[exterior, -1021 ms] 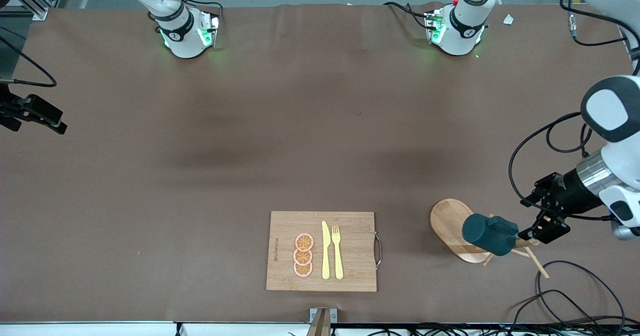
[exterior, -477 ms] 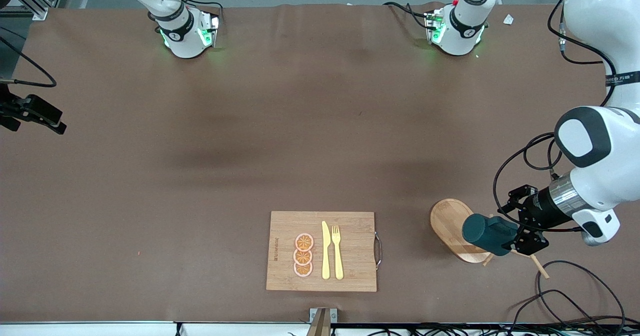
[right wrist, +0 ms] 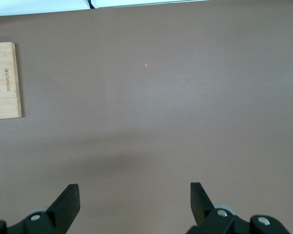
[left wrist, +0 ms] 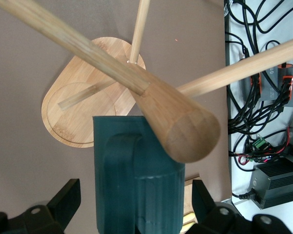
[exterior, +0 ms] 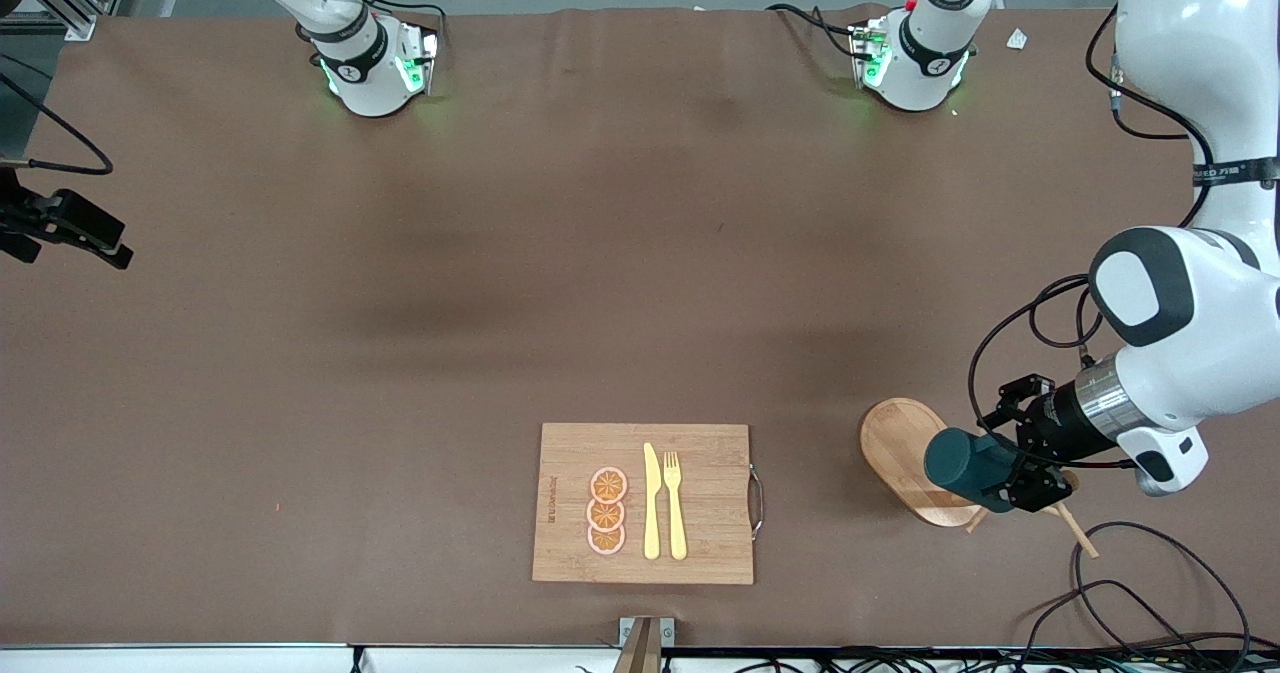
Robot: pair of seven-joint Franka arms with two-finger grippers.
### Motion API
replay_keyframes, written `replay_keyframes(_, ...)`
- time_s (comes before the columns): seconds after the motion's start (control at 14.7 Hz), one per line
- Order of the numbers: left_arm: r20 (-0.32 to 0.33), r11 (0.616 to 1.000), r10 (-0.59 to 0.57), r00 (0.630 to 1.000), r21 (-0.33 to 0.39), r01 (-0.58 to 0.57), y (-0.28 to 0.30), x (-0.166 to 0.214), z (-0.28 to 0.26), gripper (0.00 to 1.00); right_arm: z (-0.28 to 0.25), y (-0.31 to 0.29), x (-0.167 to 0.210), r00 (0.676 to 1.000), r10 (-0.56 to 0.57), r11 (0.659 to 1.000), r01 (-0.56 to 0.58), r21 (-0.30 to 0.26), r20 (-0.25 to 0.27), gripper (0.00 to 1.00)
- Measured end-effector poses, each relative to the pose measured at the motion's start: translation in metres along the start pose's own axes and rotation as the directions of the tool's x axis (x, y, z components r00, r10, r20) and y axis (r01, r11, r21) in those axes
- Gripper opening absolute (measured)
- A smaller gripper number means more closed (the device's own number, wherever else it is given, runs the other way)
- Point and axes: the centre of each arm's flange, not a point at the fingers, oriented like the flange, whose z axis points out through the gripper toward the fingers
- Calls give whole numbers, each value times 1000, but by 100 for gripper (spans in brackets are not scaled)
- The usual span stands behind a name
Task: Transfer cup from left to right arm and place
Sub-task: 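Close the left gripper on the teal mug body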
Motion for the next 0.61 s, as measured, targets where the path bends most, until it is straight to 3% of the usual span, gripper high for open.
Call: replay_keyframes(0.61,32,1000,1,999,10,-1,-1,-2,14,98,0,0,0,1000,0,1000,0,0,0,100)
